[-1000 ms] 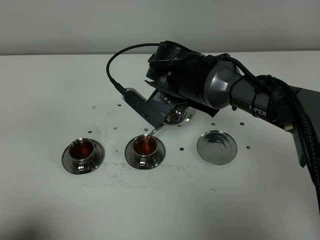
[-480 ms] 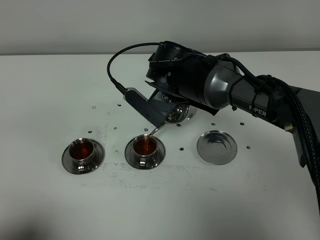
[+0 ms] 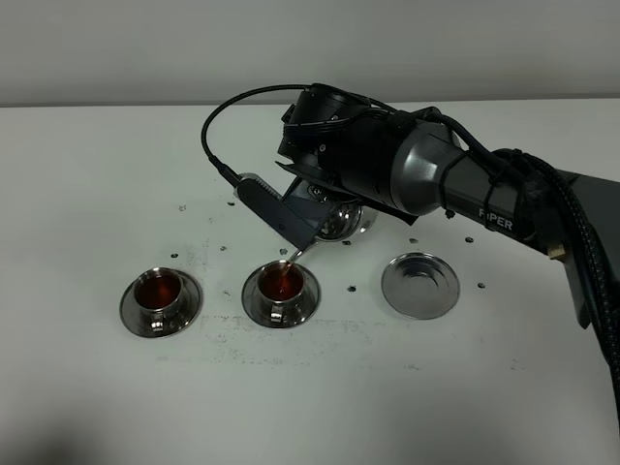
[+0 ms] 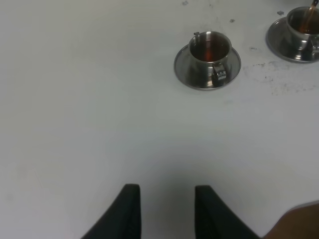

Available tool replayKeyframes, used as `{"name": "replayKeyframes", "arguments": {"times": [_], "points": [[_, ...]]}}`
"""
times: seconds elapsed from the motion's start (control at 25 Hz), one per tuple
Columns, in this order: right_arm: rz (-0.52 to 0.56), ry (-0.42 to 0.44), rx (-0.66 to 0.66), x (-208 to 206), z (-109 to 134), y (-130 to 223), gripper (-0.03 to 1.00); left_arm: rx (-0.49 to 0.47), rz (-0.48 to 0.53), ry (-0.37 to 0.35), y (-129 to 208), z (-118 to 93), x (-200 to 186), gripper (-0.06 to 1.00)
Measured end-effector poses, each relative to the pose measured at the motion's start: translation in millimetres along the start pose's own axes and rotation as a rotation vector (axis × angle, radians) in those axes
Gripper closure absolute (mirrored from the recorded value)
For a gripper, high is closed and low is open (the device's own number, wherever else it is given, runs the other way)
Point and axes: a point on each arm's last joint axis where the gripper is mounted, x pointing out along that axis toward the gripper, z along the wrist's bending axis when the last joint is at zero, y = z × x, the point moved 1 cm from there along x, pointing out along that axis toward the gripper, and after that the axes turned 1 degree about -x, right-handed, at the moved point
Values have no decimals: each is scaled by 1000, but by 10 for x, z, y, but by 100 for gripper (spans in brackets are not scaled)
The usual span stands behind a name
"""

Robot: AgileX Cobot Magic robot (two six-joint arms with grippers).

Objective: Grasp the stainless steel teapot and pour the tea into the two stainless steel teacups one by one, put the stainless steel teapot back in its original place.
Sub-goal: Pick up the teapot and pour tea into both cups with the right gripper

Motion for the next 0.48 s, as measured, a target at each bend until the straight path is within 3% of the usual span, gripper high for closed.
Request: {"name": "replayKeyframes", "arguments": {"times": [0.48], "points": [[1,0,2,0,0,1,78,0,0,0,0,0,0,68]]}}
